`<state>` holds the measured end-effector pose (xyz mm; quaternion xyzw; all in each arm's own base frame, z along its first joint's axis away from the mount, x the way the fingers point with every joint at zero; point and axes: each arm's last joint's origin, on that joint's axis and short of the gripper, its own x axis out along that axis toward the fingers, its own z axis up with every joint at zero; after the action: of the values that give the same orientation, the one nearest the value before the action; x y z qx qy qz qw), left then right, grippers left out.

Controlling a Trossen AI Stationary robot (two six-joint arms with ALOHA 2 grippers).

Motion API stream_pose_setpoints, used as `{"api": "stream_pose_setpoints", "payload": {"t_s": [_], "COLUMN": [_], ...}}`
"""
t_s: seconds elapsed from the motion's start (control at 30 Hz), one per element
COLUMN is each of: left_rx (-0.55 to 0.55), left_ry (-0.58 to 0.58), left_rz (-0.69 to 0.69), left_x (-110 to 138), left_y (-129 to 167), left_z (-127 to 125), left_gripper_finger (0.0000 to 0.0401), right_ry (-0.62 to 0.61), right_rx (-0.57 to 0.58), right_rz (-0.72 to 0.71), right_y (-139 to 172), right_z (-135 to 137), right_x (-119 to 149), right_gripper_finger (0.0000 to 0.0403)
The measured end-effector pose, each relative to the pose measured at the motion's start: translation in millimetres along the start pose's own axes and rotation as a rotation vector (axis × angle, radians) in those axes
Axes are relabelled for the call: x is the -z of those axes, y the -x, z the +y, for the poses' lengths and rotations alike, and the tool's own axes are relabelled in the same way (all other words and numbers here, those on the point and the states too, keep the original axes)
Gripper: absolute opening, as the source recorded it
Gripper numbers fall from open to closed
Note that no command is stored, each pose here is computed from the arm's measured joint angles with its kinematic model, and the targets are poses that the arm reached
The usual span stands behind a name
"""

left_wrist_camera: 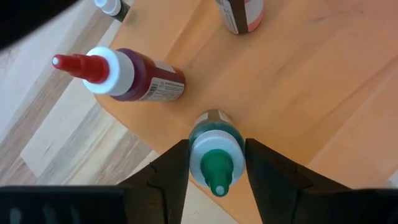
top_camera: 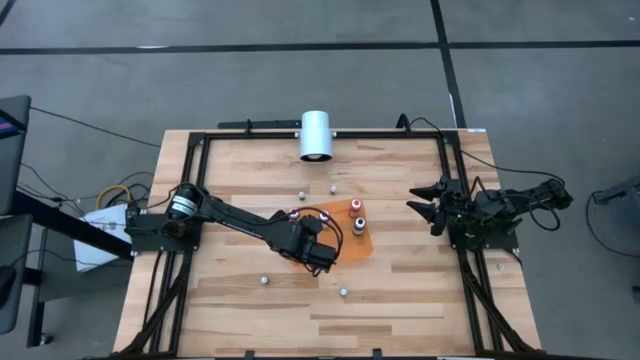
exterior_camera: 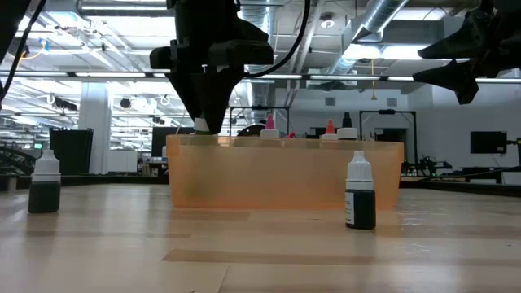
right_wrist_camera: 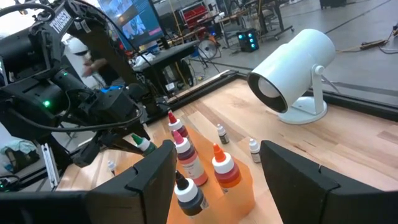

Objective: Pick & Place food coloring
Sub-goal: Put the large green food coloring bottle into the orange container

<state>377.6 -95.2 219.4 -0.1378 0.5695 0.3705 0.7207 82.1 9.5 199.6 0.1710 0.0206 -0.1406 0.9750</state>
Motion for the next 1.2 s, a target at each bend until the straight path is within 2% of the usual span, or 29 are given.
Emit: {"api": "stream_pose_setpoints", "payload": {"t_s": [0.77,1.2], "left_rx": [-0.058,-0.109], "left_ry": [-0.050,-0.060], "left_rz": [0.020,-0.027], "left_x": [2.4,1.2], "left_y": [0.1,0.1], "left_z": [5.8,8.8], "left_gripper_finger": [0.0149,0.0149], "right_ry": [-0.001,-0.001], "right_rx": [0.000,0.000], "right_rz": [0.000,0.000], "right_y": [0.0,0.0], "right_z": [0.0,0.0], "right_x": [0.0,0.0], "right_gripper_finger": [0.0221,0.0221]}}
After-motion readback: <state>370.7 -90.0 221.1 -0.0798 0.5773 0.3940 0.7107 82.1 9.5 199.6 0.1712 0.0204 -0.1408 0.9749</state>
